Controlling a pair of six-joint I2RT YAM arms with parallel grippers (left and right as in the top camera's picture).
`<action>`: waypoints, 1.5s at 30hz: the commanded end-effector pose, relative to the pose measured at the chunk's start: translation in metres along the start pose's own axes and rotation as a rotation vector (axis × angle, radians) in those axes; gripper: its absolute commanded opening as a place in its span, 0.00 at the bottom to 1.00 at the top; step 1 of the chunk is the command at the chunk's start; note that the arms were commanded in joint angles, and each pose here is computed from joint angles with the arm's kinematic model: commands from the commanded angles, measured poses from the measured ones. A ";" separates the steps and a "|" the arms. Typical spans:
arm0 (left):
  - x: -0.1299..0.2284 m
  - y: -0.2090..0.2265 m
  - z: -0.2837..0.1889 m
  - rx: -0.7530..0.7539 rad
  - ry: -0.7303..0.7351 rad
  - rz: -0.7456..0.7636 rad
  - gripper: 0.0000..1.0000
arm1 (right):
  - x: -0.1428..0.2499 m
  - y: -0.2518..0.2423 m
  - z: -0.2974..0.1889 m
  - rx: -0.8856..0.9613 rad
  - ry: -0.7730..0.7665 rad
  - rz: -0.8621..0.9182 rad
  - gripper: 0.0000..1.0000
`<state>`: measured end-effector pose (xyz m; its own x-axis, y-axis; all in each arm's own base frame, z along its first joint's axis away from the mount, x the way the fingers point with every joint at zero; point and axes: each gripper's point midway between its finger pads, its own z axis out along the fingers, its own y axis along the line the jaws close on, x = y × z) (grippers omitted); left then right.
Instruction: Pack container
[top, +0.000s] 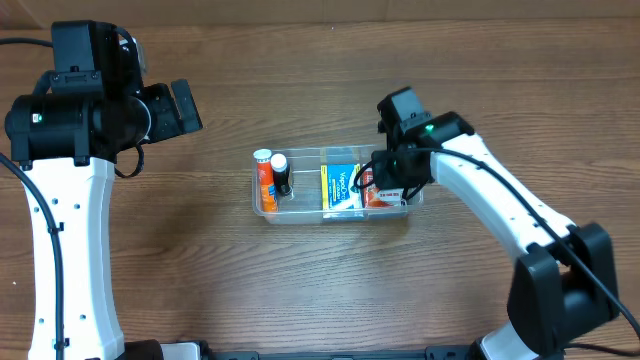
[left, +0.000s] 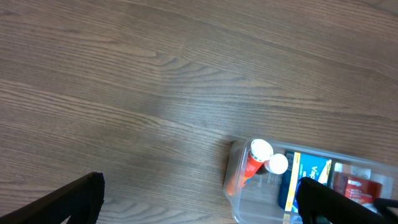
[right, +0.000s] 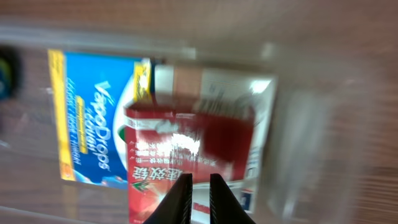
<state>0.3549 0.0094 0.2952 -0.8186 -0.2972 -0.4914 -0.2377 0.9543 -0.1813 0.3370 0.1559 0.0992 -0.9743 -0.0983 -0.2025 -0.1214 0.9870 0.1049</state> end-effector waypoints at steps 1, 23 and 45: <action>0.000 -0.001 0.000 0.010 0.001 0.014 1.00 | -0.043 -0.005 -0.087 0.042 -0.275 0.004 0.18; 0.029 -0.075 0.068 0.201 0.196 0.342 1.00 | -0.031 -0.133 -0.162 0.061 -0.379 0.364 0.67; 0.058 -0.057 0.184 0.097 0.439 0.302 1.00 | -0.031 -0.133 -0.162 0.062 -0.376 0.365 0.67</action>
<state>0.4164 -0.0697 0.1322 -0.9863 0.0391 -0.1600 0.0708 0.9777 -0.1976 0.3502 0.0073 0.2437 -0.8230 0.2903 -0.4882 0.2374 0.9567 0.1687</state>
